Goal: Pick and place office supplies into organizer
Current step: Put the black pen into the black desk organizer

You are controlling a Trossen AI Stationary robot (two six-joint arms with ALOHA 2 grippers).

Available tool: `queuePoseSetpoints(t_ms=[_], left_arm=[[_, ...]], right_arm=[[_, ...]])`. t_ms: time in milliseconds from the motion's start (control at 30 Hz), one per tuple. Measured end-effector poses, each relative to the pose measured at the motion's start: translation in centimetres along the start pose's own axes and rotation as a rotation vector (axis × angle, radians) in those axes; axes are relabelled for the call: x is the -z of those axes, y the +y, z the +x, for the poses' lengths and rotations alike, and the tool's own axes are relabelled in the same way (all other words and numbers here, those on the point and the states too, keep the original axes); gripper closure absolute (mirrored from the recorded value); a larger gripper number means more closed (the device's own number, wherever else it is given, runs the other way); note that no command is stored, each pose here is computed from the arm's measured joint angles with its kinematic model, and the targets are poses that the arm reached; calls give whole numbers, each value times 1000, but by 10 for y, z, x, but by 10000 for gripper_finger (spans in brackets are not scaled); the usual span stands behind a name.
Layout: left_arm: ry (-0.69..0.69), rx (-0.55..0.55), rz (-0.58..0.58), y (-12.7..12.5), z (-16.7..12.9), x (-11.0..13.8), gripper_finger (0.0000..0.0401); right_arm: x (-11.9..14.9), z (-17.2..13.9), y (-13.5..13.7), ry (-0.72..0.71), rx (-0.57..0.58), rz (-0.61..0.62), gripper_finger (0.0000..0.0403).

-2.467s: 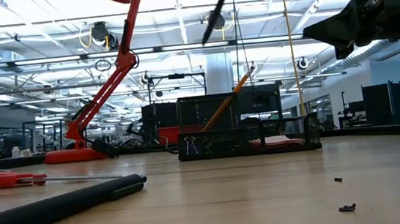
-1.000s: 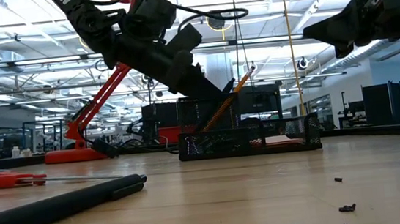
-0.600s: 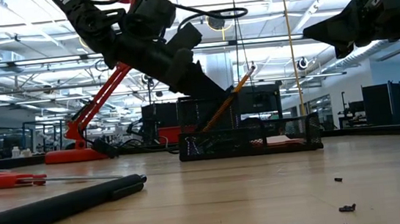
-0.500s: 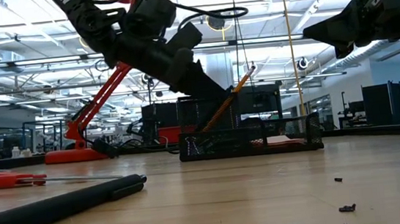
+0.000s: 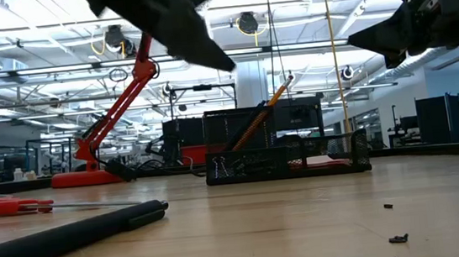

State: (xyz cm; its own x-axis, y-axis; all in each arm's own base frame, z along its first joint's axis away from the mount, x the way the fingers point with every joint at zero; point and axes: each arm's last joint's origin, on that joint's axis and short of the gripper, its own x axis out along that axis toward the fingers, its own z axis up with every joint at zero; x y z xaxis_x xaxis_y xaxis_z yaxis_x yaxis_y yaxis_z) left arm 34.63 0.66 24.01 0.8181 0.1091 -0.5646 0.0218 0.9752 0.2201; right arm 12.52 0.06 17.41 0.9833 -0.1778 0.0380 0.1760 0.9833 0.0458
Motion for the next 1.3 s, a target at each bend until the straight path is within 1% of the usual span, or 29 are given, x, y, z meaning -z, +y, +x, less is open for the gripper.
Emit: queuePoseSetpoints(t_ms=[100, 200, 267, 333, 400, 433, 500, 533, 600, 667, 733, 933, 1100, 1200, 1300], left_arm=[[60, 29, 40, -26, -20, -3, 283], [124, 91, 10, -55, -30, -1, 298], [151, 153, -73, -74, -33, 1, 305], [159, 193, -191, -93, -35, 1, 308], [167, 207, -303, -111, -33, 2, 308], [169, 197, -340, -120, -33, 4, 308], [175, 171, -370, -139, -32, 8, 308], [175, 181, -370, -149, -31, 10, 308], [220, 202, -382, -166, -26, 20, 308], [281, 240, -436, -181, -21, 28, 308], [329, 276, -501, -192, -19, 30, 308], [373, 315, -579, -217, -15, 26, 308], [334, 380, -587, -233, -23, 13, 308], [211, 423, -547, -249, -32, 6, 308], [57, 445, -565, -264, -44, -3, 308]], right_arm=[[0, 0, 0, 3, 0, 1, 399], [1, 0, 0, 6, -3, 4, 399], [1, 0, 0, 6, -3, 11, 399], [1, 1, 0, 4, -3, 21, 399], [0, 1, 0, 0, -3, 27, 399], [0, 1, 0, -4, -3, 28, 399], [0, 1, 0, -6, -4, 29, 399], [0, 1, 0, -6, -4, 31, 399], [0, 1, 0, -6, -3, 32, 399], [0, 1, 0, -5, -3, 38, 399], [-1, 1, 0, -6, -3, 51, 399], [0, 1, 0, -5, -4, 49, 399], [-1, 1, 0, -9, -4, 22, 399], [-1, 1, 0, -15, -5, -1, 399], [-2, 1, 0, -22, -6, -1, 399]])
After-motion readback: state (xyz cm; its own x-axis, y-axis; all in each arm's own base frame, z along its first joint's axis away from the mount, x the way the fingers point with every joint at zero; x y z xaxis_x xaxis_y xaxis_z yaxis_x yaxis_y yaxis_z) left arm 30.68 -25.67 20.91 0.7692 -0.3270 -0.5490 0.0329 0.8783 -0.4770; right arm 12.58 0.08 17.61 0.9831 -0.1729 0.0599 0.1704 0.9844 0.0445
